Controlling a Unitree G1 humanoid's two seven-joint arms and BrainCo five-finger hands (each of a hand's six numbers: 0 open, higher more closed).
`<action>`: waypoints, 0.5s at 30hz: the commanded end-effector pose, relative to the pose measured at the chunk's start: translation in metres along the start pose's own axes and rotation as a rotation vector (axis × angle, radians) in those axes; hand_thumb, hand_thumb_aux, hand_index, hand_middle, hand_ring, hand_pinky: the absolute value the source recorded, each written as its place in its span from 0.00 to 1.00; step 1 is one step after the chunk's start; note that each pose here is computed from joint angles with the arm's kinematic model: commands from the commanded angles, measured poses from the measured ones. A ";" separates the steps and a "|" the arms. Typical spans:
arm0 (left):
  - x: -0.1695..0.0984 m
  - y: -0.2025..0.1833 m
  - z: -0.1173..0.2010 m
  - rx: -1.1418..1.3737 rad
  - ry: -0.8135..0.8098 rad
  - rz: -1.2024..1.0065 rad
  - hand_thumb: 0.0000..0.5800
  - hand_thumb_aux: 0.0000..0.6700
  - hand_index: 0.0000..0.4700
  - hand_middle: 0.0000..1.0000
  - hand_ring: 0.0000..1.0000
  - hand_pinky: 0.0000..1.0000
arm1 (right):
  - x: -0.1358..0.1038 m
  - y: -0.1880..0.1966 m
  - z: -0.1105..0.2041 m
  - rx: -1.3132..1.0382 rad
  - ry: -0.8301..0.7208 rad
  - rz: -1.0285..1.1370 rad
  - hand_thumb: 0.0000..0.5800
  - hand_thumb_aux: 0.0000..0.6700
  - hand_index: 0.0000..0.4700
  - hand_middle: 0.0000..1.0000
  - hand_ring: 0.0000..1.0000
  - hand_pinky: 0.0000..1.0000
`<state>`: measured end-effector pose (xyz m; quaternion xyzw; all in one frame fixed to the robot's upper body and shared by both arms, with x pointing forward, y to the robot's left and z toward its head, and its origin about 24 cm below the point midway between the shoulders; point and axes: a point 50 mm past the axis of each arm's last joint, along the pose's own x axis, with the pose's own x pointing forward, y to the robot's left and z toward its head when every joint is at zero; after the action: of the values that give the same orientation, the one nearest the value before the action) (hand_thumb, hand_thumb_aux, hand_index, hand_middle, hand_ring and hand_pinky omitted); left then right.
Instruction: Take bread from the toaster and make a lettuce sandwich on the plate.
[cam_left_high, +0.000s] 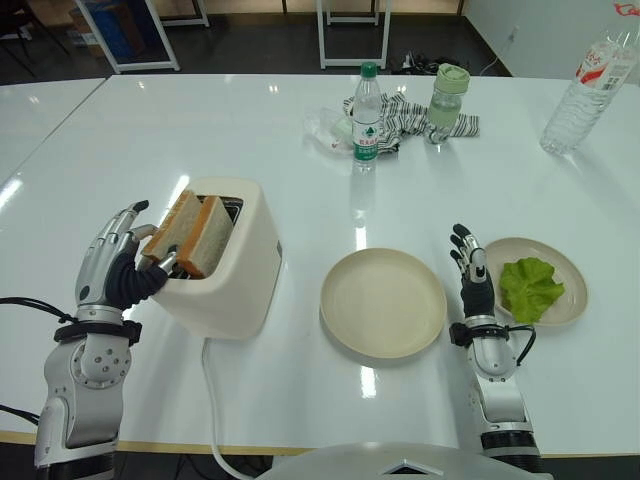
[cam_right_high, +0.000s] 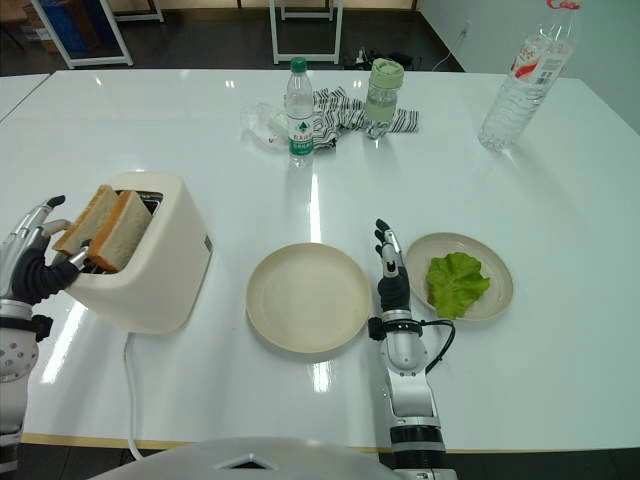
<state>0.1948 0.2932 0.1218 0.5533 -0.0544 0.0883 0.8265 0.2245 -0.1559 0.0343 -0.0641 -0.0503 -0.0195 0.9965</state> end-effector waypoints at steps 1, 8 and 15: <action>0.002 0.004 0.012 0.010 -0.119 0.119 1.00 1.00 1.00 0.00 0.00 0.00 | -0.001 -0.001 -0.001 -0.007 0.012 -0.002 0.00 0.00 0.00 0.00 0.00 0.00; 0.004 0.029 0.013 0.034 -0.185 0.395 1.00 1.00 1.00 0.15 0.15 0.15 | -0.001 0.000 -0.002 -0.006 0.019 0.002 0.00 0.00 0.00 0.00 0.00 0.00; -0.001 0.066 0.033 0.009 -0.355 0.655 1.00 1.00 1.00 1.00 1.00 1.00 | -0.001 0.000 -0.002 -0.006 0.022 0.003 0.00 0.00 0.00 0.00 0.00 0.00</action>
<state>0.1837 0.2950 0.1787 0.5366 -0.3158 0.2484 0.7421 0.2241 -0.1559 0.0331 -0.0641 -0.0448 -0.0196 0.9967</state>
